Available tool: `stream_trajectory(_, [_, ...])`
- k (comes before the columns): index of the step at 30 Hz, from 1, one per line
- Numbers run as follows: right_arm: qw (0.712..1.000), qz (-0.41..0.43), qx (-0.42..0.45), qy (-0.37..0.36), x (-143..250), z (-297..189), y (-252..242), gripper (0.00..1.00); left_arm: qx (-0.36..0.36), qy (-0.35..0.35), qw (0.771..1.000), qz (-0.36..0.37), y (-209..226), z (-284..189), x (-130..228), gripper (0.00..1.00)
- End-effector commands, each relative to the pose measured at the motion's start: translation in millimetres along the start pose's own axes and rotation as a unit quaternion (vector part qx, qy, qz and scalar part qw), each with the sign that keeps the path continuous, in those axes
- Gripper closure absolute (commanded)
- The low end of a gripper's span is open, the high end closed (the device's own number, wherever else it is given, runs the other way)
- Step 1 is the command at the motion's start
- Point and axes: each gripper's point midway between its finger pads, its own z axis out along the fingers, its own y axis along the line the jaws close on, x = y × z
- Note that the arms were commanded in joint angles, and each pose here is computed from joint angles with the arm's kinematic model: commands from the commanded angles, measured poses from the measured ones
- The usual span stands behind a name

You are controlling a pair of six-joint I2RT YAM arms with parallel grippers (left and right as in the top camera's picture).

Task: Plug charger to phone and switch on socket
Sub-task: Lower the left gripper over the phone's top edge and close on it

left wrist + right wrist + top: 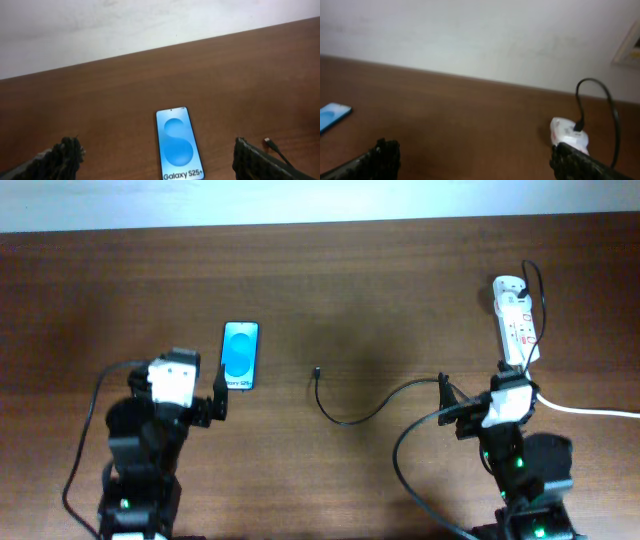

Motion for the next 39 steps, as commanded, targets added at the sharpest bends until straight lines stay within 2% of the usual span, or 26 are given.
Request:
stream_trajectory(1, [0.999,0.008,-0.03,0.029,-22,10,8,0.01,0.025,0.023,0.999,-0.007,-2,16,-17,0.01])
stream_trajectory(5, [0.991,0.017,-0.037,0.127,-22,32,6,0.01,0.064,0.112,0.991,-0.023,-6,47,-16,0.01])
stream_trajectory(10, [0.967,0.032,-0.056,0.245,-19,53,9,0.02,0.084,0.224,0.97,-0.042,-4,72,-9,0.01])
stream_trajectory(12, [0.96,0.044,-0.093,0.262,-17,61,22,0.02,0.088,0.245,0.965,-0.045,-5,78,-2,0.01])
stream_trajectory(15, [0.95,0.05,-0.099,0.294,3,70,24,0.01,0.105,0.252,0.961,-0.051,-11,82,3,0.01])
stream_trajectory(21, [0.938,0.062,-0.124,0.319,18,73,33,0.02,0.11,0.241,0.962,-0.069,-16,86,-3,0.01])
stream_trajectory(23, [0.938,0.062,-0.124,0.319,18,73,33,0.01,0.074,0.259,0.959,-0.085,-11,95,7,0.01])
stream_trajectory(29, [0.938,0.063,-0.124,0.318,17,73,34,0.01,0.069,0.296,0.947,-0.1,-22,130,10,0.01])
stream_trajectory(32, [0.937,0.063,-0.124,0.322,19,72,34,0.02,0.033,0.337,0.935,-0.102,-21,145,20,0.01])
stream_trajectory(39, [0.933,0.066,-0.124,0.332,23,69,34,0.02,0.023,0.355,0.925,-0.13,-23,146,30,0.0])
